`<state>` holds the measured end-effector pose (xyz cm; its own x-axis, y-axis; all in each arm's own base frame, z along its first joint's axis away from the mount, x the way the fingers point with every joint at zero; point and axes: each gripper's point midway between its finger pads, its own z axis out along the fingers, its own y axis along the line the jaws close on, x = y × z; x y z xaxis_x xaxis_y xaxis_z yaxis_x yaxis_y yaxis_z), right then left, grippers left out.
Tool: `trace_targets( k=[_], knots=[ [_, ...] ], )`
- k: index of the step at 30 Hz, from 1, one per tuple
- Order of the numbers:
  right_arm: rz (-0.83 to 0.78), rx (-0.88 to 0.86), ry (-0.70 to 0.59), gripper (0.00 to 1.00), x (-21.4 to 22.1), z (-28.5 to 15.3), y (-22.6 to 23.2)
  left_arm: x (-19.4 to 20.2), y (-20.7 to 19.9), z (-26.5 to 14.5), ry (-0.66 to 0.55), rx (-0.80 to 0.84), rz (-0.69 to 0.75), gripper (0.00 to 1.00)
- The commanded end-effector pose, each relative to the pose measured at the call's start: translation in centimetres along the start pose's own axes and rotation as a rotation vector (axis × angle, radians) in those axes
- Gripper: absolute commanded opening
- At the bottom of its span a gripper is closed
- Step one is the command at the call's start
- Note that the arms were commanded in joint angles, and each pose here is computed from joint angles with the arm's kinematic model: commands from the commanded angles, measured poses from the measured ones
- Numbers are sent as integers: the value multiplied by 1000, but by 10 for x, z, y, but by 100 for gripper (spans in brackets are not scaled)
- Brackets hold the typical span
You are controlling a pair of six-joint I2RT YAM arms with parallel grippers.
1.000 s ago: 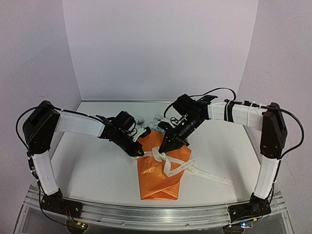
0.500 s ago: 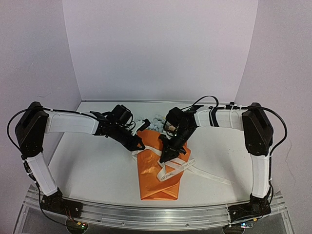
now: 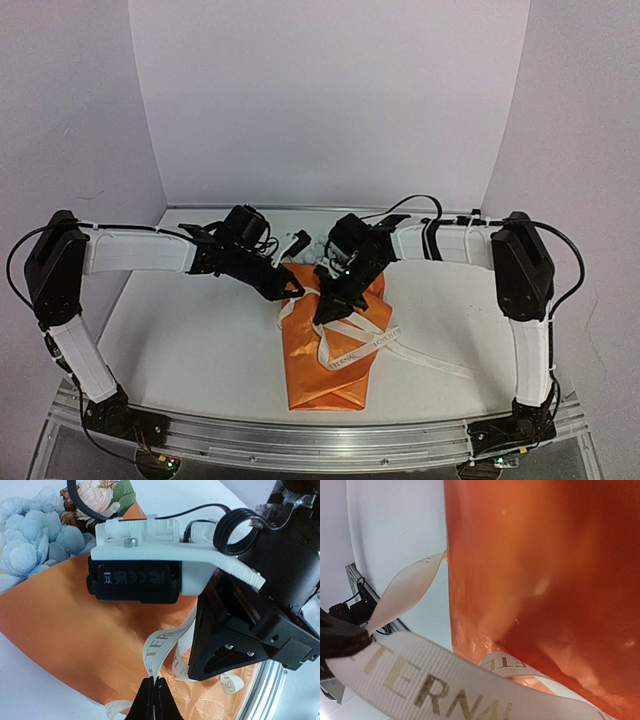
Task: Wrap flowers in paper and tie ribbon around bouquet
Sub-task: Cross the ribbon over the folded bouquet.
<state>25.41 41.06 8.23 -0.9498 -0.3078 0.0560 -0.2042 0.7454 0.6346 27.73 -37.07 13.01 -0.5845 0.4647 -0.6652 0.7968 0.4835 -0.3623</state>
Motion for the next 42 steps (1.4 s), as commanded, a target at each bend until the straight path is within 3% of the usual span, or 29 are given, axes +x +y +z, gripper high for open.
trace_targets(
  k=[1, 16, 33, 42],
  knots=[
    [-100, -58, -85, 0, -4, -27, 34, -41, -21, -21, -117, 46, 53, 0],
    [-116, 240, -247, 0, -47, -16, -20, -20, -29, -11, -58, 128, 12, 0],
    [-196, 215, -263, 33, -15, -34, -9, 2, -33, 15, 62, 229, -29, 0],
    [-209, 177, -295, 42, -5, -48, -1, -14, -29, 11, 8, 178, -17, 0]
  ],
)
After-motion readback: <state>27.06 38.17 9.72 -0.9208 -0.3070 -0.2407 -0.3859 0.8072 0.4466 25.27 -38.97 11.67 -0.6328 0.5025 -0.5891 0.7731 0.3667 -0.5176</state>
